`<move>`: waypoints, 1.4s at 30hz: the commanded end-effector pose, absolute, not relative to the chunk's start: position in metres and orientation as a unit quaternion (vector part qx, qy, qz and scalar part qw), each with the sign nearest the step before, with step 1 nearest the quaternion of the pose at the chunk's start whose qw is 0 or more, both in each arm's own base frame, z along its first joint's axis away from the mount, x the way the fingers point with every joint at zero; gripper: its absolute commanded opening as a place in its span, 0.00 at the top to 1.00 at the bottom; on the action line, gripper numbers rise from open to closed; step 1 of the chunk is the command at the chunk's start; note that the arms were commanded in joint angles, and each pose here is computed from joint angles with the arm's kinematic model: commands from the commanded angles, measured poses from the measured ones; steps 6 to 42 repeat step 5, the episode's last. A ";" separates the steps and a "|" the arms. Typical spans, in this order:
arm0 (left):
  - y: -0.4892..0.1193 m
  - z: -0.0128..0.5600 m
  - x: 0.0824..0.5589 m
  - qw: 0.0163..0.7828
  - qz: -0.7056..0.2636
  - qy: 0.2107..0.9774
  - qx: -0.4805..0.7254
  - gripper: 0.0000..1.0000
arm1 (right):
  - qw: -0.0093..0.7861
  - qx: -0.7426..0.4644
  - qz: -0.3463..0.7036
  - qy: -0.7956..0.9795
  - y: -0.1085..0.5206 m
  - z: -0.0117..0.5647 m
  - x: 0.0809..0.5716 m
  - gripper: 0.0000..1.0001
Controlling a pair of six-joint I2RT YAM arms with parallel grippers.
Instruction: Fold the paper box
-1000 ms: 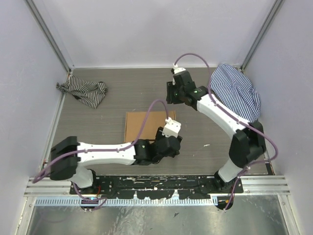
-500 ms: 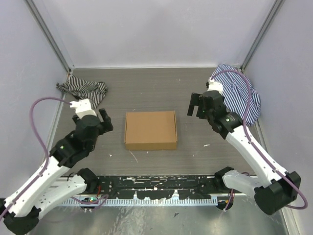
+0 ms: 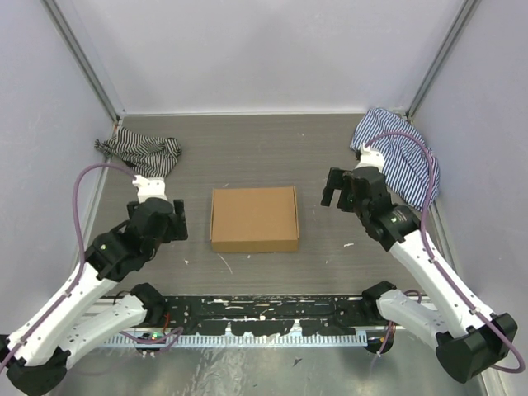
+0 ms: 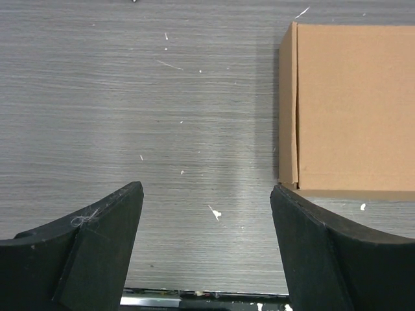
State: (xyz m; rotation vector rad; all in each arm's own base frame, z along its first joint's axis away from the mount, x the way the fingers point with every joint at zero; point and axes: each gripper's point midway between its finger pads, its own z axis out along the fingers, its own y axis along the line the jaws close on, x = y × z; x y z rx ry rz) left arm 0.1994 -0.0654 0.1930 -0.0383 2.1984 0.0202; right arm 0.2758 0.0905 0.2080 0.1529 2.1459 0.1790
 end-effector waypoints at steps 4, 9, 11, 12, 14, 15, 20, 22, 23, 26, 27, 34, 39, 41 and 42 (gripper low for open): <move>-0.062 0.199 0.191 0.488 -0.032 0.872 -0.027 0.13 | 0.509 0.054 0.107 0.853 0.097 0.227 0.276 0.00; -0.062 0.197 0.189 0.487 -0.036 0.872 -0.028 0.13 | 0.506 0.055 0.107 0.854 0.098 0.227 0.277 0.00; -0.062 0.197 0.189 0.487 -0.036 0.872 -0.028 0.13 | 0.506 0.055 0.107 0.854 0.098 0.227 0.277 0.00; -0.062 0.197 0.189 0.487 -0.036 0.872 -0.028 0.13 | 0.506 0.055 0.107 0.854 0.098 0.227 0.277 0.00; -0.062 0.197 0.189 0.487 -0.036 0.872 -0.028 0.13 | 0.506 0.055 0.107 0.854 0.098 0.227 0.277 0.00; -0.062 0.197 0.189 0.487 -0.036 0.872 -0.028 0.13 | 0.506 0.055 0.107 0.854 0.098 0.227 0.277 0.00; -0.062 0.197 0.189 0.487 -0.036 0.872 -0.028 0.13 | 0.506 0.055 0.107 0.854 0.098 0.227 0.277 0.00; -0.062 0.197 0.189 0.487 -0.036 0.872 -0.028 0.13 | 0.506 0.055 0.107 0.854 0.098 0.227 0.277 0.00; -0.062 0.197 0.189 0.487 -0.036 0.872 -0.028 0.13 | 0.506 0.055 0.107 0.854 0.098 0.227 0.277 0.00; -0.062 0.197 0.189 0.487 -0.036 0.872 -0.028 0.13 | 0.506 0.055 0.107 0.854 0.098 0.227 0.277 0.00; -0.062 0.197 0.189 0.487 -0.036 0.872 -0.028 0.13 | 0.506 0.055 0.107 0.854 0.098 0.227 0.277 0.00; -0.062 0.197 0.189 0.487 -0.036 0.872 -0.028 0.13 | 0.506 0.055 0.107 0.854 0.098 0.227 0.277 0.00; -0.062 0.197 0.189 0.487 -0.036 0.872 -0.028 0.13 | 0.506 0.055 0.107 0.854 0.098 0.227 0.277 0.00; -0.062 0.197 0.189 0.487 -0.036 0.872 -0.028 0.13 | 0.506 0.055 0.107 0.854 0.098 0.227 0.277 0.00; -0.062 0.197 0.189 0.487 -0.036 0.872 -0.028 0.13 | 0.506 0.055 0.107 0.854 0.098 0.227 0.277 0.00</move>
